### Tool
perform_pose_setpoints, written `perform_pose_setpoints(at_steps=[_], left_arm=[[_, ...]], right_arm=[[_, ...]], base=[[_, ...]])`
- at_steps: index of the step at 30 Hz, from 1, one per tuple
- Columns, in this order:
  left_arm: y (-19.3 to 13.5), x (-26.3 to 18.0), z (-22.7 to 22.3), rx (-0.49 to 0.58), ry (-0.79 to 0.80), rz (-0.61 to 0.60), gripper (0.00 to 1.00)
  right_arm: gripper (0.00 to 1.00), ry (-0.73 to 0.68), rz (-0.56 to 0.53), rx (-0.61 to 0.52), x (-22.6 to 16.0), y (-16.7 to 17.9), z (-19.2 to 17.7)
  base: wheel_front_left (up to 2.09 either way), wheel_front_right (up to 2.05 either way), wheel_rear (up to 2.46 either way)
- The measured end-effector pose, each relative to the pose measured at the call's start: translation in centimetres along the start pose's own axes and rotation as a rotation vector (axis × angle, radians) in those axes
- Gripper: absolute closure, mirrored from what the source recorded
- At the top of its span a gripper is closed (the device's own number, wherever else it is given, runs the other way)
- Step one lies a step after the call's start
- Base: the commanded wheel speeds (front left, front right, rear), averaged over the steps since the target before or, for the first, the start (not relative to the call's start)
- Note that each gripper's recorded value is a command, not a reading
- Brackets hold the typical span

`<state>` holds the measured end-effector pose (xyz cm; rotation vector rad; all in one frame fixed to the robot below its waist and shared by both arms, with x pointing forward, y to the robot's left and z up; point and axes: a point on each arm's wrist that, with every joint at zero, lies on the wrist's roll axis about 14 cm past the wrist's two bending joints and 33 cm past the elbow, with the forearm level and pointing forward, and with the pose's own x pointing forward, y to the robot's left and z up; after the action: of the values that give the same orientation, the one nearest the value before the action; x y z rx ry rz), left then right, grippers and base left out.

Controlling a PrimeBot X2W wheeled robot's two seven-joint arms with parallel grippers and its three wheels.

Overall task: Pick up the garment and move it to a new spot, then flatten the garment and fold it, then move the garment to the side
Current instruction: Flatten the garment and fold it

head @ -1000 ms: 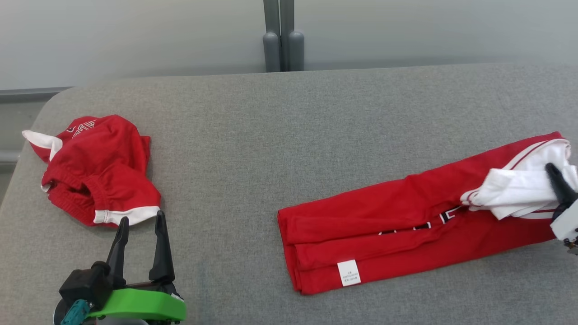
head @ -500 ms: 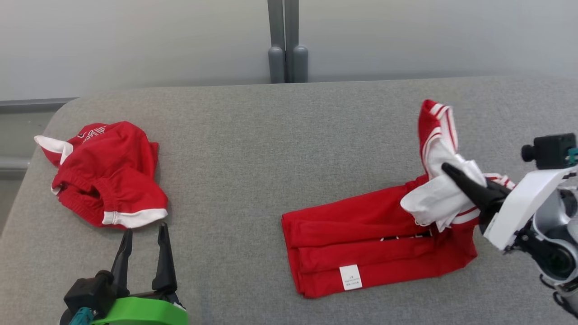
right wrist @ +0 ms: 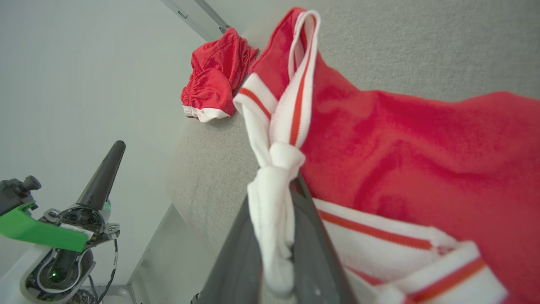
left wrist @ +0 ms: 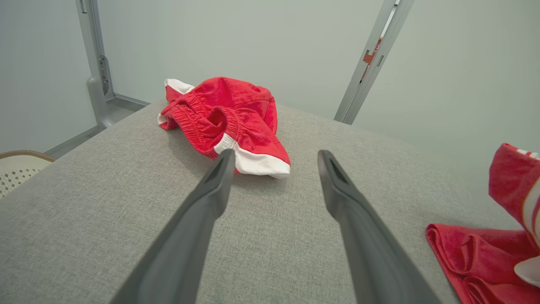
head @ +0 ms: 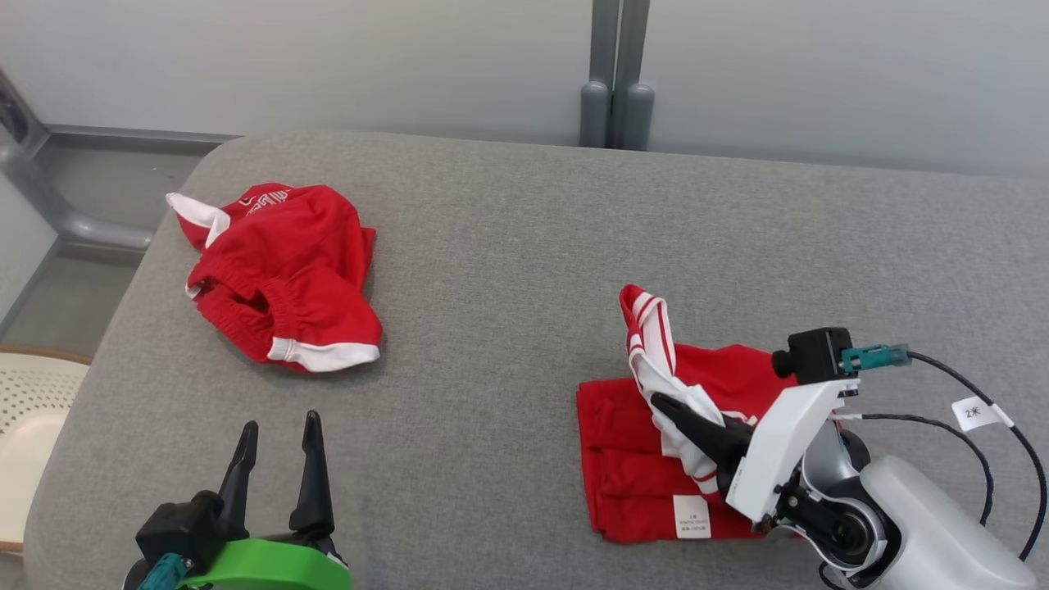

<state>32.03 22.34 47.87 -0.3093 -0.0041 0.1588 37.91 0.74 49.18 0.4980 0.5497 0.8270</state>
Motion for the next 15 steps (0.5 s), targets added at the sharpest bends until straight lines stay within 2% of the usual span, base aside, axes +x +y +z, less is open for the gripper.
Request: perform_pose_setpoints(at_steps=[6,7,8,9,15], left_arm=[[1.3,-0.7,0.2,0.003,-0.005,0.04,0.0],[1.5,-0.8,0.2,0.004,-0.004,0.044,0.0],[1.6,-0.9,0.2,0.005,-0.004,0.049,0.0],[1.8,-1.0,0.2,0.004,-0.003,0.054,0.0],[1.6,-0.8,-0.1,0.003,0.007,0.047,0.0]], right_arm=[[1.0,0.077,-0.035,0.024,2.5,-0.7,-2.3],[0.73,0.082,-0.043,0.029,2.7,-0.9,-2.4],[0.28,0.094,-0.048,0.034,2.9,-1.0,-2.8],[0.0,0.107,-0.042,0.039,3.2,-0.7,-3.1],[0.0,0.061,0.024,0.056,3.4,1.6,-2.0]], base=[[0.0,0.0,0.0],[0.0,0.0,0.0],[0.0,0.0,0.0],[0.0,0.0,0.0],[0.0,0.0,0.0]])
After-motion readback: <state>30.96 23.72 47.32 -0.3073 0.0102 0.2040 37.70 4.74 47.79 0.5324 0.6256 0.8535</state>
